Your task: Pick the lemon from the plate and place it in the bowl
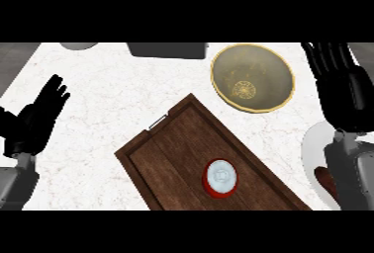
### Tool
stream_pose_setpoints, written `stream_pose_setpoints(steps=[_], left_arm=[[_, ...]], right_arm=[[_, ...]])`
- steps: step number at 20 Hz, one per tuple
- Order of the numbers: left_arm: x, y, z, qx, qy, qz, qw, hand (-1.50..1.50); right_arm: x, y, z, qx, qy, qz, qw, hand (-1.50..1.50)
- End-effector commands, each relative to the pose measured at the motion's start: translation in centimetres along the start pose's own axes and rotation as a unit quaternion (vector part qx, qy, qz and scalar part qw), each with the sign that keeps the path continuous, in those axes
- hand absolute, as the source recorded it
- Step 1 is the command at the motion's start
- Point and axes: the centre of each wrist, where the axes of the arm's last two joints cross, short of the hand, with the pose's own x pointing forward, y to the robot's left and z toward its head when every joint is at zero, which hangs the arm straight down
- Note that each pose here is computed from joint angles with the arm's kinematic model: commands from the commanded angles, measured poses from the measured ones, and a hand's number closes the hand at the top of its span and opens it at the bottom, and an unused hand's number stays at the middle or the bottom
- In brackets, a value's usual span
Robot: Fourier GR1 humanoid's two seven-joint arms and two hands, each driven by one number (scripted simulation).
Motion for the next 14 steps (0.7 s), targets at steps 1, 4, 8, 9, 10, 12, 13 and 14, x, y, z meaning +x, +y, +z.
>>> stream_pose_setpoints(steps=[1, 4, 8, 9, 10, 12, 13, 14], left_arm=[[1.4, 2.0, 1.3, 0.033, -0.031, -0.001, 0.9990, 0.00], [2.8, 1.8, 0.4, 0.049, -0.107, -0.009, 0.9930, 0.00], [2.4, 2.7, 0.5, 0.079, -0.117, -0.004, 0.9900, 0.00], [2.2, 2.1, 1.0, 0.076, -0.124, 0.005, 0.9893, 0.00], [2.5, 2.9, 1.0, 0.080, -0.131, 0.002, 0.9882, 0.00], [2.4, 2.7, 1.1, 0.087, -0.131, 0.001, 0.9876, 0.00], [2.6, 2.6, 1.4, 0.086, -0.137, 0.000, 0.9869, 0.00], [2.5, 3.3, 1.5, 0.093, -0.135, 0.003, 0.9864, 0.00]], right_arm=[[0.0, 1.0, 1.6, 0.094, -0.022, -0.025, 0.995, -1.50], [0.8, 3.3, 4.0, 0.293, -0.037, -0.056, 0.954, -1.50], [4.3, -0.4, 5.1, 0.272, -0.129, 0.180, 0.937, -1.50], [3.4, -1.2, 7.5, 0.220, -0.152, 0.142, 0.953, -1.50], [3.0, -2.5, 8.4, 0.215, -0.178, 0.142, 0.950, -1.50], [2.6, -2.8, 11.1, 0.248, -0.201, 0.149, 0.936, -1.50], [2.4, -3.3, 12.6, 0.258, -0.199, 0.156, 0.932, -1.50], [2.5, -4.4, 13.5, 0.265, -0.205, 0.171, 0.927, -1.50]])
